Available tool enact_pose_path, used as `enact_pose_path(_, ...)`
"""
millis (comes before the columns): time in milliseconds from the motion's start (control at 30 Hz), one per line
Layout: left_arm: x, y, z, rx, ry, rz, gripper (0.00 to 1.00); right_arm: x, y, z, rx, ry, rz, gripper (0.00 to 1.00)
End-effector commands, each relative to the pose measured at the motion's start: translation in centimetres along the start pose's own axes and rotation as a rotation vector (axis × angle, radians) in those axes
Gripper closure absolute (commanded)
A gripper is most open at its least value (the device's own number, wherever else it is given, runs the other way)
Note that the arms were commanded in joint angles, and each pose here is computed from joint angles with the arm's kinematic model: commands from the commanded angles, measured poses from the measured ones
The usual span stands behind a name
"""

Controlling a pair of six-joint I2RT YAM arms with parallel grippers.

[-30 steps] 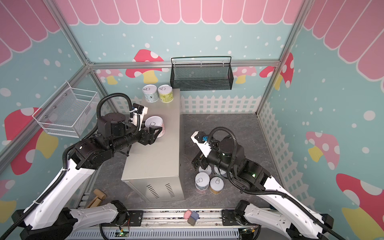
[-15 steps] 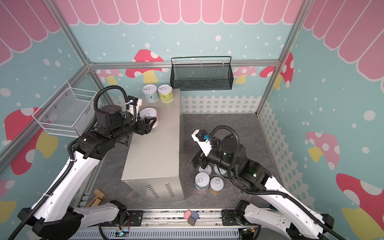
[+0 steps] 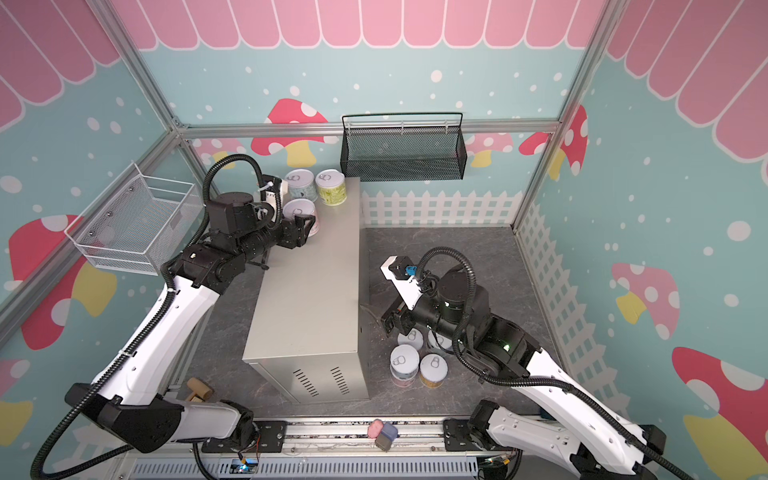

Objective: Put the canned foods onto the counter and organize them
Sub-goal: 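Slide the pink can toward the green can with left gripper while right gripper descends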

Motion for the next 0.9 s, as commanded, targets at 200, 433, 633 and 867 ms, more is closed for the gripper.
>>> enact_pose_path(200,-1.9,3.1,0.5,0.044,0.011,-0.103,0.04,-2.3,-0.5,-0.2,0.043,-0.024,0.005,0.01)
enact_pose_path(433,-0.3,4.6,-0.3,0.102,0.016,-0.111,0.03,-2.9,-0.9,-0.2,0.048,-0.057,0.017,0.01)
enact_pose_path(633,0.6,3.7,-0.1,0.084,0.023,-0.104,0.04,-2.9,-1.4,0.1,0.016,-0.068,0.022,0.02)
enact_pose_path(867,1.1,2.4,0.4,0.037,0.028,-0.121,0.04,-2.5,-1.4,0.5,-0.028,-0.065,0.019,0.03)
Point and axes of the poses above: each gripper's point midway between its finger pads, its own y axis back along the fingers, its own z axis along the line the jaws close on, x = y × z, the point moved 6 cm from there along y, back along the fingers, and after that the axes turned 9 degrees about -y, right-handed, at the moved point
